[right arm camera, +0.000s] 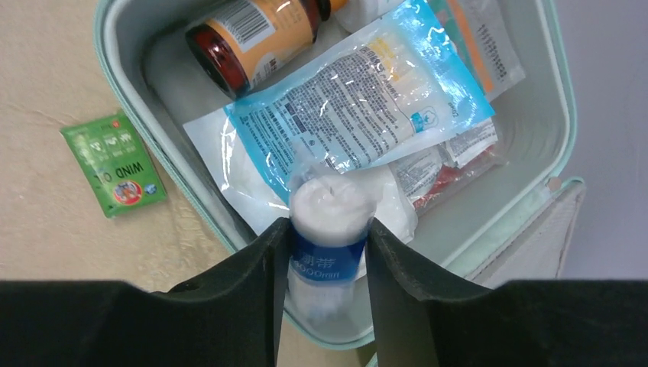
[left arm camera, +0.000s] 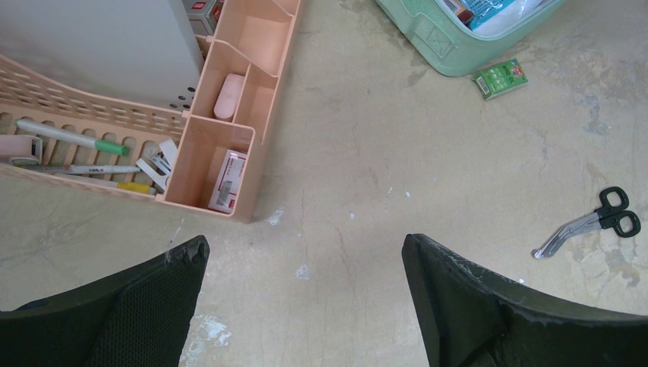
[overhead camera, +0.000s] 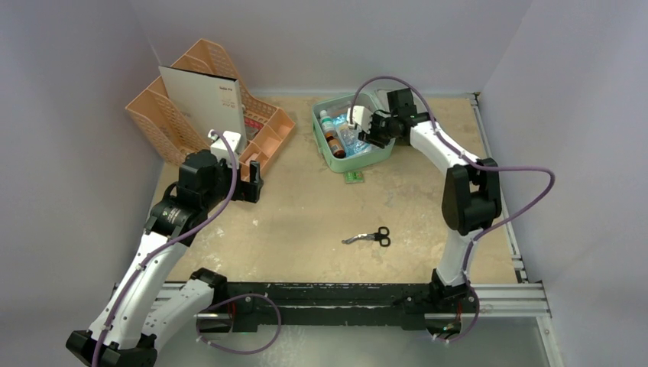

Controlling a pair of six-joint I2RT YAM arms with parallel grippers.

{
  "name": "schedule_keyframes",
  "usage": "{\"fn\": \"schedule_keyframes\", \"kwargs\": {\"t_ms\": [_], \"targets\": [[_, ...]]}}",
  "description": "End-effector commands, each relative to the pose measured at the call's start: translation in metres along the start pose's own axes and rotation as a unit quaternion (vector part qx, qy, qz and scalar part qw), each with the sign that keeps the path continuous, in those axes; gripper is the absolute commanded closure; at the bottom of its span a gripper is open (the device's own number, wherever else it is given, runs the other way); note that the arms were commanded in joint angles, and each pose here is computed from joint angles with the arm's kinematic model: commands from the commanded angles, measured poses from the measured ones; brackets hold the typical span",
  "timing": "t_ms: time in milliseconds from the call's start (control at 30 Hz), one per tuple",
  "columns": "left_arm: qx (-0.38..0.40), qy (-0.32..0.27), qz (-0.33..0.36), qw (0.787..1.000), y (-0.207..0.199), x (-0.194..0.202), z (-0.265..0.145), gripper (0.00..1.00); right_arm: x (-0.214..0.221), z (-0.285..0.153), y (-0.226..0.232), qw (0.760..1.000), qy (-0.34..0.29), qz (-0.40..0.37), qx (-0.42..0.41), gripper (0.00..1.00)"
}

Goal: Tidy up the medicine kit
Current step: Place the medical item at the medicine box.

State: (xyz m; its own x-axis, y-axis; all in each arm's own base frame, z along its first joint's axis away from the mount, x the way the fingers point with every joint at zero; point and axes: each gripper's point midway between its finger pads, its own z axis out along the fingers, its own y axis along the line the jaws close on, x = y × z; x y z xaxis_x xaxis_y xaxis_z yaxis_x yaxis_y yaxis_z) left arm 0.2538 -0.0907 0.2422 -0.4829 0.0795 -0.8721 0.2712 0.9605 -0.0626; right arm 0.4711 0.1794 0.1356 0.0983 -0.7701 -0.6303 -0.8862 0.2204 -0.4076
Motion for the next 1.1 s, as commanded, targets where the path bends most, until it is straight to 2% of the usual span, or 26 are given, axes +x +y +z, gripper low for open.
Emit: {"fn": "schedule_keyframes", "kwargs": {"t_ms": [0,167,300,500,600,700,867,1067], "targets": [[-0.006,-0.013,0.001,1.000,0.003,-0.006,0.000,0.04,-0.002,0.002,-0.001,0.997,0.004,-0.072,-0.030,0.55],[-0.007,-0.011,0.002,1.000,0.003,-0.006,0.001,0.04,0.005,0.008,0.004,0.997,0.012,-0.075,-0.033,0.54],[-0.007,-0.016,0.001,1.000,0.003,-0.007,0.000,0.04,0.015,0.006,0.014,0.994,0.036,-0.080,-0.070,0.63],[-0.006,-0.016,0.001,1.000,0.003,-0.008,-0.001,0.03,0.030,0.002,0.018,0.990,0.074,-0.091,-0.080,0.69],[-0.006,-0.017,0.001,1.000,0.003,-0.008,-0.001,0.03,0.037,-0.001,0.023,0.986,0.092,-0.098,-0.097,0.69],[-0.008,-0.018,0.001,1.000,0.003,-0.008,-0.002,0.03,0.043,-0.006,0.026,0.983,0.112,-0.095,-0.106,0.63],[-0.009,-0.020,0.000,1.000,0.004,-0.008,-0.003,0.03,0.008,-0.016,0.020,0.994,0.048,-0.065,-0.077,0.58],[-0.009,-0.018,0.001,1.000,0.004,-0.008,-0.002,0.03,-0.034,-0.014,0.000,0.999,-0.035,0.025,-0.034,0.53]]}}
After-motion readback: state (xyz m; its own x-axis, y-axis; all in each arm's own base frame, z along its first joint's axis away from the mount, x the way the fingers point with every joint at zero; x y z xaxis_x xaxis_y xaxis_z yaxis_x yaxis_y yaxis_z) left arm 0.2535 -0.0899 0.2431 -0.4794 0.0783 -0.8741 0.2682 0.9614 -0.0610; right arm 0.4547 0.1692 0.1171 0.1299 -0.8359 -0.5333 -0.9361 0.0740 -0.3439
